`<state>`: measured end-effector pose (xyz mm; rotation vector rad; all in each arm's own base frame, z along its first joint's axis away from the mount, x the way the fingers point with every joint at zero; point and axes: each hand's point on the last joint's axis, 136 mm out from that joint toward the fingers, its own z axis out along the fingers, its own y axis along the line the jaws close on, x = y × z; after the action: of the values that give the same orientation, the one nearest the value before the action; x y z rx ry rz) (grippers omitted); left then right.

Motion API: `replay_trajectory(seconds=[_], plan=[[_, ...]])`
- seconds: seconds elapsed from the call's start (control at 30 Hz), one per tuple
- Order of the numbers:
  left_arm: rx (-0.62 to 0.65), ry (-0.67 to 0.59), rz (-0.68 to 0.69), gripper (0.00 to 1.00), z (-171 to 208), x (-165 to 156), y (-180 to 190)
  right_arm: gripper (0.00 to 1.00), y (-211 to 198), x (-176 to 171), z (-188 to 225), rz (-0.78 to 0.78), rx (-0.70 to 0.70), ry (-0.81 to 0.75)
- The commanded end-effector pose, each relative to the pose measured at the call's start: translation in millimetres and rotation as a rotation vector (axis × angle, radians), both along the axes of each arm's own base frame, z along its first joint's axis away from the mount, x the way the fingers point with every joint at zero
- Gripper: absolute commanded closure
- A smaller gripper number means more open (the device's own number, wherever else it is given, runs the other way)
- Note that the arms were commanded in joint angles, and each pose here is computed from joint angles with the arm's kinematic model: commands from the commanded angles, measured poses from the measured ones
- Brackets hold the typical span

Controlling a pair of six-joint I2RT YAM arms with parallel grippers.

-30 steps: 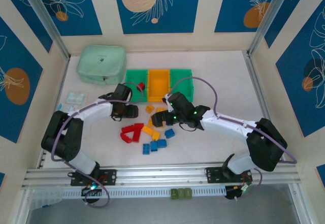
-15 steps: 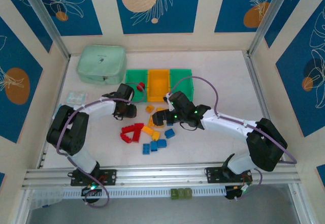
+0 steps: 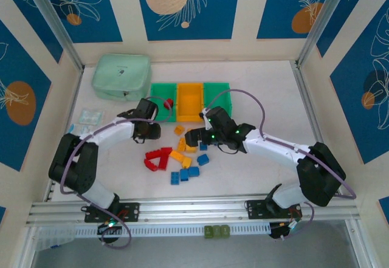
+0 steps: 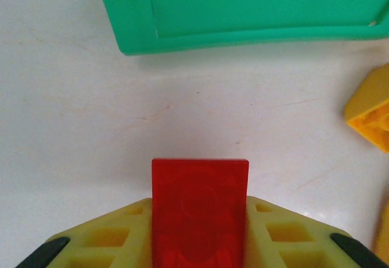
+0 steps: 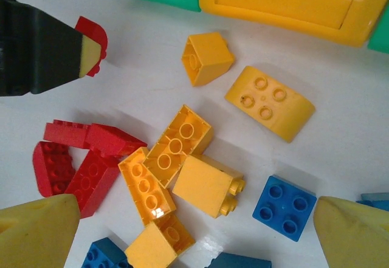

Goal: Sort the legos into containers by color
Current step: Pick up the lego from the center of the table, then place the lego in the container.

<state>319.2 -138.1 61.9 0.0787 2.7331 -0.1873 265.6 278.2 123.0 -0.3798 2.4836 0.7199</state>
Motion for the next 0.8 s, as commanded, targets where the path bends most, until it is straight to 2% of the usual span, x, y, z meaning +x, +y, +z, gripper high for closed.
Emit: replay_trajectory(seconds=[0.0, 0.2, 0.4, 0.77], plan=[[-0.039, -0.034, -0.020, 0.66, 26.0, -2.7, -0.4, 0.01, -0.4, 4.9, 38.8, -0.001, 0.108, -0.024], [-0.056, -0.136, -0.016, 0.67, 76.0, 20.3, -5.8, 0.01, -10.0, 17.5, 64.6, -0.030, 0.151, -0.091], [-0.045, -0.189, -0.006, 0.68, 97.5, 60.2, -16.7, 0.01, -4.1, 31.5, 75.0, -0.033, 0.171, -0.117], [0.060, -0.177, 0.056, 0.67, 70.1, 132.9, -26.3, 0.01, 2.8, 37.0, 52.3, -0.013, 0.134, -0.064]])
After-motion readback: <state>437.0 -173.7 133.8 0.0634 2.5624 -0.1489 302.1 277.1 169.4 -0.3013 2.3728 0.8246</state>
